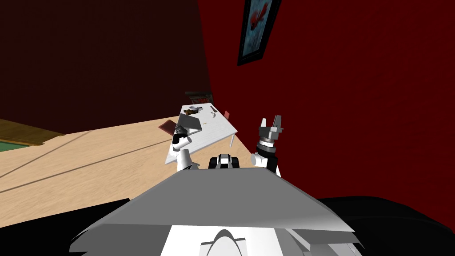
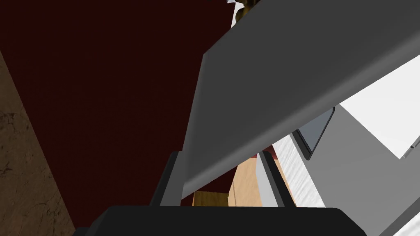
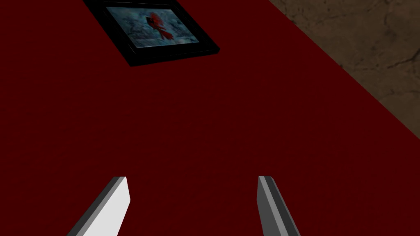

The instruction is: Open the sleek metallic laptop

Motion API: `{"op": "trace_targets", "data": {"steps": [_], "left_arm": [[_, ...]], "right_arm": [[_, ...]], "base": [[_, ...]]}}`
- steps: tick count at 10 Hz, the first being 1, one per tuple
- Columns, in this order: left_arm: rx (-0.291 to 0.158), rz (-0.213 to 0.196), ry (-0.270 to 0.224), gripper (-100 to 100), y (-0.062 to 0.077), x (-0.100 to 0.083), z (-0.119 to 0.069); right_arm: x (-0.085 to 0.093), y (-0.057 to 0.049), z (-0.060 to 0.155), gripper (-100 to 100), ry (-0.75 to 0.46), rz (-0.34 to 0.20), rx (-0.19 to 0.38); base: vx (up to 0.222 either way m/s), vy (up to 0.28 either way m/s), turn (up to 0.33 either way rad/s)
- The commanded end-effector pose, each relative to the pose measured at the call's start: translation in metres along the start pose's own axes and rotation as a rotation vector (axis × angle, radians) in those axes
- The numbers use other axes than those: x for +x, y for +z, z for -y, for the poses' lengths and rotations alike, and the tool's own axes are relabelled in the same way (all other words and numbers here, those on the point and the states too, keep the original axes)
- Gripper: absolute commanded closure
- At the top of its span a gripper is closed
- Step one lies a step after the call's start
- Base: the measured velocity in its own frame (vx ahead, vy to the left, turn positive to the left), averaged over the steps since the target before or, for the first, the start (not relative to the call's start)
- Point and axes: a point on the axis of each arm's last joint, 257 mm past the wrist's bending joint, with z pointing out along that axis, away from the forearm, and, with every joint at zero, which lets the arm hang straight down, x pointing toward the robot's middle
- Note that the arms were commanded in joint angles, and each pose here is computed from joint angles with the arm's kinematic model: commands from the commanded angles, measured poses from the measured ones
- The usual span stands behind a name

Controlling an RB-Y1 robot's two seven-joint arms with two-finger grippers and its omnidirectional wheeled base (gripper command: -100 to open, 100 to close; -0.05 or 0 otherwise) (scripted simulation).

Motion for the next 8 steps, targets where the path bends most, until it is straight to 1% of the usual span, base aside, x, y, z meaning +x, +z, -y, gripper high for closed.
{"op": "trace_targets", "data": {"steps": [1,4,5,6,8], "left_arm": [[-0.011,-0.015,-0.088,100,0.000,0.005,-0.016],[-0.024,-0.030,-0.213,100,-0.002,0.011,-0.038],[-0.022,-0.028,-0.182,-100,0.003,0.012,-0.022],[-0.022,-0.028,-0.182,-100,0.003,0.012,-0.022],[-0.021,-0.026,-0.181,-100,0.006,0.012,-0.011]], "right_arm": [[0.000,0.000,0.000,0,0.000,0.000,0.000],[0.000,0.000,0.000,0,0.000,0.000,0.000],[0.000,0.000,0.000,0,0.000,0.000,0.000],[0.000,0.000,0.000,0,0.000,0.000,0.000],[0.000,0.000,0.000,0,0.000,0.000,0.000]], "base": [[-0.025,0.057,0.026],[-0.032,0.089,0.011],[-0.026,0.023,-0.011],[-0.011,-0.012,-0.011],[-0.007,-0.024,-0.005]]}}
